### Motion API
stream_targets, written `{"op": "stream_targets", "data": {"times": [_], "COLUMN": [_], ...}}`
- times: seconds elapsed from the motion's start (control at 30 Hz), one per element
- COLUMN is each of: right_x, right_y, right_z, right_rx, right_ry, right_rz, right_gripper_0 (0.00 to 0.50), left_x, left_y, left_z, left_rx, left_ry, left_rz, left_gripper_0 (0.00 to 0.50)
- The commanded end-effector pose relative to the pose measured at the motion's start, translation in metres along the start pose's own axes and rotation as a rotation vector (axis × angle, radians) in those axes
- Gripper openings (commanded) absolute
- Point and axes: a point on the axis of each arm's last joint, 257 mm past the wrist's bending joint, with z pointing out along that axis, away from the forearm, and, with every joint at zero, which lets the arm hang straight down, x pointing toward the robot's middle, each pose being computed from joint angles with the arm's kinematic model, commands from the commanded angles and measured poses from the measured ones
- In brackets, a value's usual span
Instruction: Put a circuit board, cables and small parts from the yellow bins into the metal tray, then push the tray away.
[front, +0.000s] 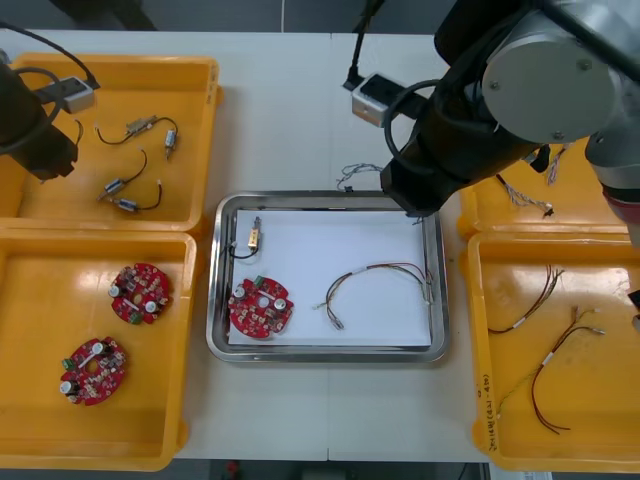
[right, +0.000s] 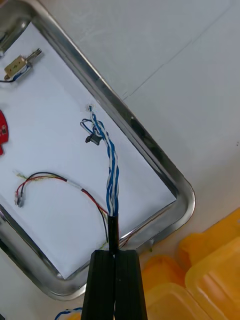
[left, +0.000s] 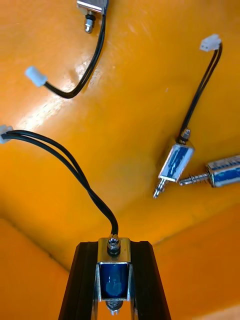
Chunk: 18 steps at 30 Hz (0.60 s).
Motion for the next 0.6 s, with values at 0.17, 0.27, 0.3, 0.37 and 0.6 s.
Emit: {"op": "stream_targets", "data": {"times": [0.17, 0.27, 0.3, 0.37, 0.6], "right_x": [-0.008, -0.009, -0.012, -0.016, -0.021], "right_y": [0.026, 0.032, 0.035, 0.044, 0.045], "right_z": [0.018, 0.026, 0.03, 0.041, 0.067], "right_rx": [0.035, 0.049, 0.052, 0.029, 0.003], "right_ry": [-0.002, 0.0, -0.008, -0.021, -0.032], "right_rz": [-0.278, -0.341, -0.359, -0.381, -0.477], "right_gripper_0": [0.0, 0.0, 0.0, 0.0, 0.0], "left_x": [-0.007, -0.008, -0.009, -0.007, -0.006], "left_y": [0.035, 0.032, 0.031, 0.025, 0.007], "left_z": [-0.065, -0.071, -0.073, -0.075, -0.085], "left_rx": [-0.091, -0.091, -0.097, -0.1, -0.104], "left_ry": [-0.047, -0.055, -0.058, -0.057, -0.065], "left_rz": [-0.073, -0.108, -0.122, -0.144, -0.189], "left_gripper_0": [0.0, 0.001, 0.0, 0.0, 0.001]}}
